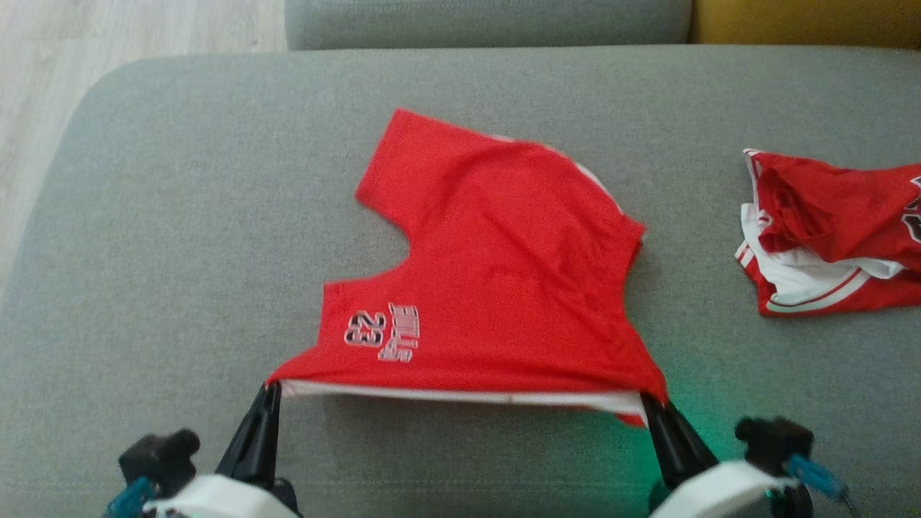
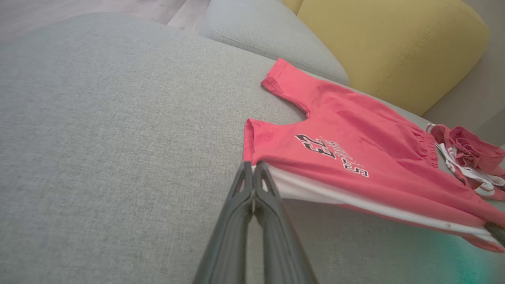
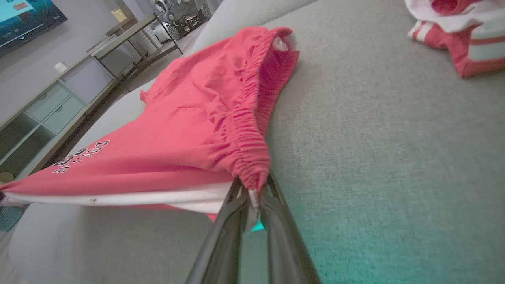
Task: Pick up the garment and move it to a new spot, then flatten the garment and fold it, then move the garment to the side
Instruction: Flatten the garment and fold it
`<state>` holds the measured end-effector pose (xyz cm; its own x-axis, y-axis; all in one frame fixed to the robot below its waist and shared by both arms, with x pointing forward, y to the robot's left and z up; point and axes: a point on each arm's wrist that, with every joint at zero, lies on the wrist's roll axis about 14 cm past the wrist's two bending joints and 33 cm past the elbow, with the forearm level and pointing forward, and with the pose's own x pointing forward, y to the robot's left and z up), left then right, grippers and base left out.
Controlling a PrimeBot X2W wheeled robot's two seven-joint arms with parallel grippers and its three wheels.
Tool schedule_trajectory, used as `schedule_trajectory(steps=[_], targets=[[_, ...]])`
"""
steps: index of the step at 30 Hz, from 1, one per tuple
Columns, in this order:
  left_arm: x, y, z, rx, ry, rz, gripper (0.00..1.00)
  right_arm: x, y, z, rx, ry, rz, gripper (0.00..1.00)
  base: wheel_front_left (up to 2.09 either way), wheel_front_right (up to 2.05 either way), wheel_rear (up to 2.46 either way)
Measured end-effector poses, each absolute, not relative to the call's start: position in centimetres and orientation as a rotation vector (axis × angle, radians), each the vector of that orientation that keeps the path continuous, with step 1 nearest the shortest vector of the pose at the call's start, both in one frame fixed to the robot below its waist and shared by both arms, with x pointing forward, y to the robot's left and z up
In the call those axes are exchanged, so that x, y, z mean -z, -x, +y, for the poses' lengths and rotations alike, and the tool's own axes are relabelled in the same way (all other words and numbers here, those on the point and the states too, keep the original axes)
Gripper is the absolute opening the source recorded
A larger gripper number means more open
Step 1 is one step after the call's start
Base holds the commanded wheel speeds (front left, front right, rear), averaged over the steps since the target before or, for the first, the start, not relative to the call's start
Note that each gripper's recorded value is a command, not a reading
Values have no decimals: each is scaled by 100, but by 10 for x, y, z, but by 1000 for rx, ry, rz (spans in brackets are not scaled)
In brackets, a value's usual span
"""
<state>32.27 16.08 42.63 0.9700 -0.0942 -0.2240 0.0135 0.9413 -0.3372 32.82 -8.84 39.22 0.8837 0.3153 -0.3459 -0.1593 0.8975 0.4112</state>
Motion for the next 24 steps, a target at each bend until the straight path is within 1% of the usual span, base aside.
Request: schedule_trajectory(steps=[6, 9, 13, 16, 21, 24], targets=[[-438, -300, 161, 35, 351, 253, 0, -400, -293, -96, -240, -395, 461, 0, 0, 0, 0], [-446, -301, 160, 44, 346, 239, 0, -407, -291, -98, -240, -398, 457, 0, 0, 0, 0], [-455, -316, 159, 82, 324, 218, 0, -411, -295, -97, -246, -397, 468, 0, 0, 0, 0], [-470, -342, 153, 141, 303, 177, 0, -420, -311, -97, -253, -396, 439, 0, 0, 0, 0], [-502, -406, 139, 244, 261, 85, 0, -438, -357, -96, -276, -388, 380, 0, 0, 0, 0], [-505, -440, 129, 295, 244, 91, 0, -439, -379, -96, -280, -408, 386, 0, 0, 0, 0]])
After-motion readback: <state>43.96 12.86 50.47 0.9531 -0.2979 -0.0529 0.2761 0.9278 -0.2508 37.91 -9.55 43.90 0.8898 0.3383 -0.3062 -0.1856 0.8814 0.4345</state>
